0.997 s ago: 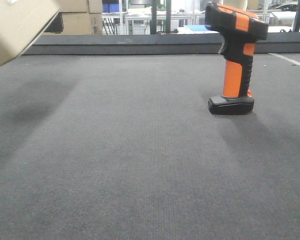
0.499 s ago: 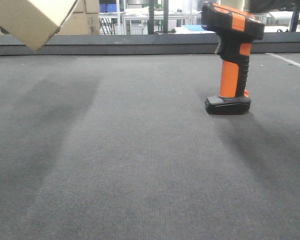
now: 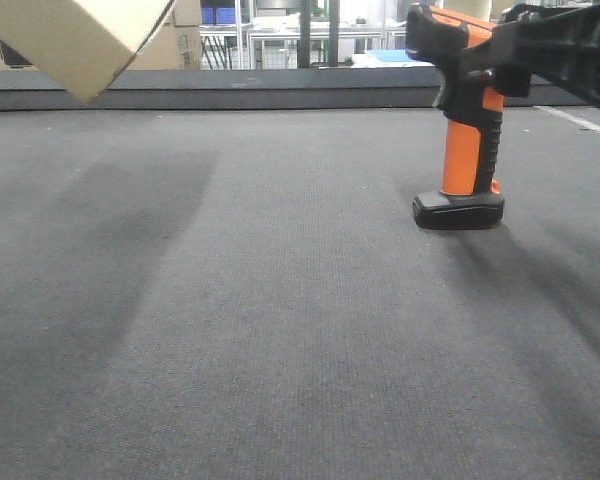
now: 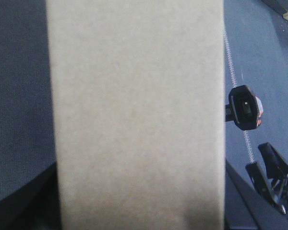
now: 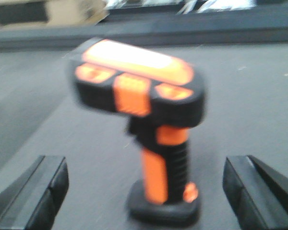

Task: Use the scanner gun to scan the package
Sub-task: 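Grasp the orange scanner gun handle with the right gripper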

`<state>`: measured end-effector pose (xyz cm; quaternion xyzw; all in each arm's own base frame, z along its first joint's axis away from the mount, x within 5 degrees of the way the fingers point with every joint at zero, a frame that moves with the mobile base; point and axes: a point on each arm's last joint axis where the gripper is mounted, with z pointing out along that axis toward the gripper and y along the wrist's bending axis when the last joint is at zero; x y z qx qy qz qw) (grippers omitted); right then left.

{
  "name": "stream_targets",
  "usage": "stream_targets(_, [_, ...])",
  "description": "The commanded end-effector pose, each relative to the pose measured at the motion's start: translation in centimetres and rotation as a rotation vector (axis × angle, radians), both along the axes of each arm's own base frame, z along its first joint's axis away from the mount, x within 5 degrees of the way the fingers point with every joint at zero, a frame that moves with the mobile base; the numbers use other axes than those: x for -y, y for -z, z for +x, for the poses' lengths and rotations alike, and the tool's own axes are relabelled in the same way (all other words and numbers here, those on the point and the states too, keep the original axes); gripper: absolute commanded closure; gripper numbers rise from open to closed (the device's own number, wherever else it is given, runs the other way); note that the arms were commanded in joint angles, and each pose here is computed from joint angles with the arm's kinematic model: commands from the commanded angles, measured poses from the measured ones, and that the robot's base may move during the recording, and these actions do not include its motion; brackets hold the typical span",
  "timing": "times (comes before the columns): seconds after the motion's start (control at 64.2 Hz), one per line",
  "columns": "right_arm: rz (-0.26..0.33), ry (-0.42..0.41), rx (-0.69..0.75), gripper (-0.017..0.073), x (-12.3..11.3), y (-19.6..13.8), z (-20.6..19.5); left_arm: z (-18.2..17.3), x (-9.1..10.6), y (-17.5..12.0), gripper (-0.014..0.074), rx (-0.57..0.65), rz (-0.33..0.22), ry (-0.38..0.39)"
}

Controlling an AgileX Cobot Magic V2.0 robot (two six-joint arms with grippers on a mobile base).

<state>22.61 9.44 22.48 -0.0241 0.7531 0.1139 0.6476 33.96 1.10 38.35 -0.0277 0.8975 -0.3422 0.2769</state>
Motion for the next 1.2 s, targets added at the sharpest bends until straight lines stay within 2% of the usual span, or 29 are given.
stream_targets(0.0, [-0.007, 0.042, 0.054, 0.0, 0.0, 0.2, 0.6, -0.2, 0.4, -0.6, 0.0705, 0.023, -0.029, 0.006])
stream_targets(0.14, [-0.027, 0.038, 0.016, 0.0, -0.8, 1.3, 1.9, -0.2, 0.4, -0.6, 0.0705, 0.023, -0.029, 0.006])
stream_targets(0.577, [-0.04, 0.048, 0.013, 0.0, -2.5, 2.4, 5.1, -0.2, 0.4, -0.6, 0.0705, 0.023, -0.029, 0.006])
stream_targets(0.717, [-0.01, 0.088, 0.016, 0.0, -2.6, 2.3, 6.1, -0.2, 0.4, -0.6, 0.0705, 0.023, -0.027, 0.006])
stream_targets(1.184, [0.008, 0.119, 0.023, 0.0, -3.3, 2.8, 7.8, -0.2, 0.3, -0.4, 0.0705, 0.018, -0.005, 0.005])
